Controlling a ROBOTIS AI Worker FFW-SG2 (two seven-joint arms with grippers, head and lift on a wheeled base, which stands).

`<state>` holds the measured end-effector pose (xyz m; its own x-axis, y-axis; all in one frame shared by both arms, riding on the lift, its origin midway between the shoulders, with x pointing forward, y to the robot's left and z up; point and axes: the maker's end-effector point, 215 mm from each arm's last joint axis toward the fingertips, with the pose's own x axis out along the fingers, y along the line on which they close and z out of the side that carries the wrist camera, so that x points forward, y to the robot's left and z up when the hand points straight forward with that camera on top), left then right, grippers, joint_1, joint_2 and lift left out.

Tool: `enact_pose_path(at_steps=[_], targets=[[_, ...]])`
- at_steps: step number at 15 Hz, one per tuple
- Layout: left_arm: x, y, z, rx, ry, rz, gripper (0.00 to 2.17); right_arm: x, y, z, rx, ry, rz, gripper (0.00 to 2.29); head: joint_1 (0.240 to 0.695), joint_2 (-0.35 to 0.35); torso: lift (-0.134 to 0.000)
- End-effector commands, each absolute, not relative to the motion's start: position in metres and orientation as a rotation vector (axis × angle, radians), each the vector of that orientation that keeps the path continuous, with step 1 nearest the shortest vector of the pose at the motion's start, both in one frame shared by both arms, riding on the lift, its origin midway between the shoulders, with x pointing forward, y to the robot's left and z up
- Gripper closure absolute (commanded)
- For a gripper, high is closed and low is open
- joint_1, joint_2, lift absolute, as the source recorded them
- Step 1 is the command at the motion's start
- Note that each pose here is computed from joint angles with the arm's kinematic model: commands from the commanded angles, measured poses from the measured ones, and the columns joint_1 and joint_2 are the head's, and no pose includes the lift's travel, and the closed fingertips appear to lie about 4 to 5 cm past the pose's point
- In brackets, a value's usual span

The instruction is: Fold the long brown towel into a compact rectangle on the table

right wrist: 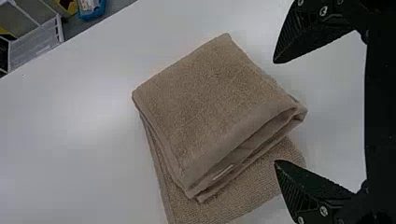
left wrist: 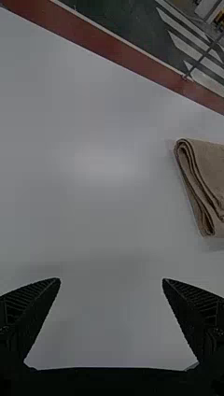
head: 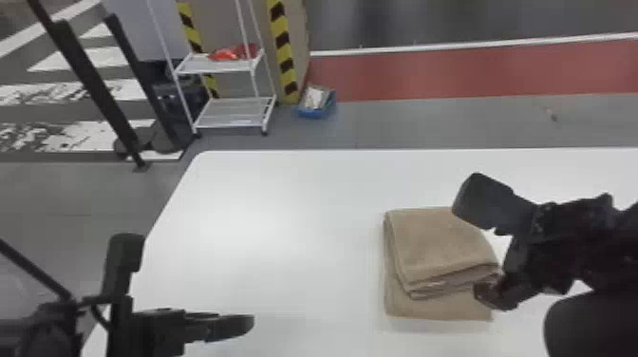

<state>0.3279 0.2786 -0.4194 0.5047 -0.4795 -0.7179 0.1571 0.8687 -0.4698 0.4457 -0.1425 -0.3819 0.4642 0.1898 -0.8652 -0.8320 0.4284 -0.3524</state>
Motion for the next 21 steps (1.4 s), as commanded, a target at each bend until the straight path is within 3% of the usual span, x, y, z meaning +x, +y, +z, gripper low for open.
enact_pose_path(at_steps=[1, 11, 21], targets=[[0.327, 0.275, -0.421, -0.371, 0.979, -0.398, 0.08, 0.45, -0.141, -0.386, -0.953, 0.857, 0.746, 0.15, 0.695, 0.198, -0.124], [0.326, 0.282, -0.422, -0.374, 0.978, -0.38, 0.08, 0.443, -0.11, -0.408, -1.082, 0.893, 0.846, 0.19, 0.695, 0.238, -0.124], [0.326, 0.283, -0.423, -0.376, 0.978, -0.38, 0.08, 0.447, -0.114, -0.421, -1.125, 0.917, 0.837, 0.29, 0.695, 0.242, -0.124]])
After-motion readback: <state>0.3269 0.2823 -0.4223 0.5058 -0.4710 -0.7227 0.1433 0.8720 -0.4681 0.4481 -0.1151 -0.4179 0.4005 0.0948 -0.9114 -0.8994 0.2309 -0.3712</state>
